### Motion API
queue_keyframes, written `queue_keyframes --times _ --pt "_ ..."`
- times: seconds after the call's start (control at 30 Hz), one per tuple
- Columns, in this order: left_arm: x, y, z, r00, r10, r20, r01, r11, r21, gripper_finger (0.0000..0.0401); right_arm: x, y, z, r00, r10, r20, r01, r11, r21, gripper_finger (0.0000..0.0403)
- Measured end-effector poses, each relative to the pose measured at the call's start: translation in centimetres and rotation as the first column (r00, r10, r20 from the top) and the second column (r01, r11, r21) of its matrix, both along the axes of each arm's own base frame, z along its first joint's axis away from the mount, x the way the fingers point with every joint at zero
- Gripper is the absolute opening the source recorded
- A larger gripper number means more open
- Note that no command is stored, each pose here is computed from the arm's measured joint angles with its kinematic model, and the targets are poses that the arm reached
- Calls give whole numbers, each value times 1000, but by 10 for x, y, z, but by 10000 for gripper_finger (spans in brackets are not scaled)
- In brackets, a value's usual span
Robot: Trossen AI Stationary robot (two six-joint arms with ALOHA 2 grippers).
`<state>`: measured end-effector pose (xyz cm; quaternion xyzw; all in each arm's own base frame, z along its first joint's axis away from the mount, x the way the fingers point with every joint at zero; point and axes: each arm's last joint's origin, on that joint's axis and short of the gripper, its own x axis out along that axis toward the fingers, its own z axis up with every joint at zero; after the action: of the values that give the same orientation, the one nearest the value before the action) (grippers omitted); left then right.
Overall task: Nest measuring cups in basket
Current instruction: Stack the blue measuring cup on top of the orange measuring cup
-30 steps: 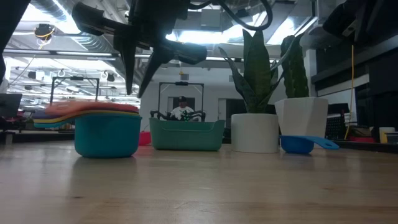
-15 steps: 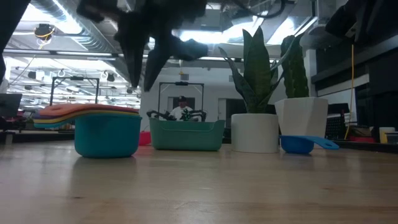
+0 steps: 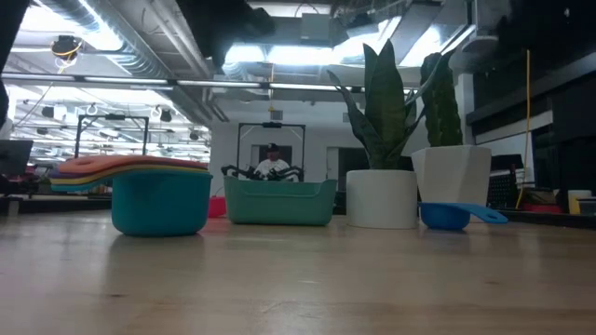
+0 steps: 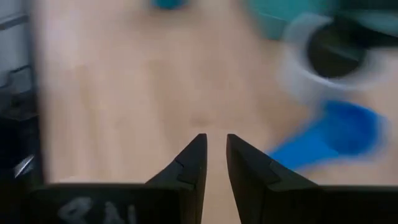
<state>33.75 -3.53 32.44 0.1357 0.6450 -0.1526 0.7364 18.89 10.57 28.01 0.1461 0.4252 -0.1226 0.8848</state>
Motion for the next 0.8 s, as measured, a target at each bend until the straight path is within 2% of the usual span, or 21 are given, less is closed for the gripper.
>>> queue_keyframes --times 0.07,0.17,0.27,0.47,0.63,0.8 --pt "-11 10 9 997 39 64 -38 999 -9 69 -11 -15 1 990 -135 -48 134 991 -20 66" --pt "-30 21 11 978 91 185 -87 996 -30 69 -27 -36 2 939 -323 -114 320 946 -49 66" --pt "-48 28 5 933 160 324 -146 987 -68 69 -36 -49 4 898 -425 -116 422 905 -57 66" --pt "-76 31 -24 793 295 533 -232 955 -184 69 -37 -63 -15 864 -500 -56 500 866 -12 66" --pt "-80 28 -49 672 350 653 -235 937 -260 69 -39 -77 -44 831 -549 -87 555 828 83 66" --pt "-77 25 -65 618 355 702 -210 934 -288 69 -41 -89 -65 799 -594 -89 600 783 163 66"
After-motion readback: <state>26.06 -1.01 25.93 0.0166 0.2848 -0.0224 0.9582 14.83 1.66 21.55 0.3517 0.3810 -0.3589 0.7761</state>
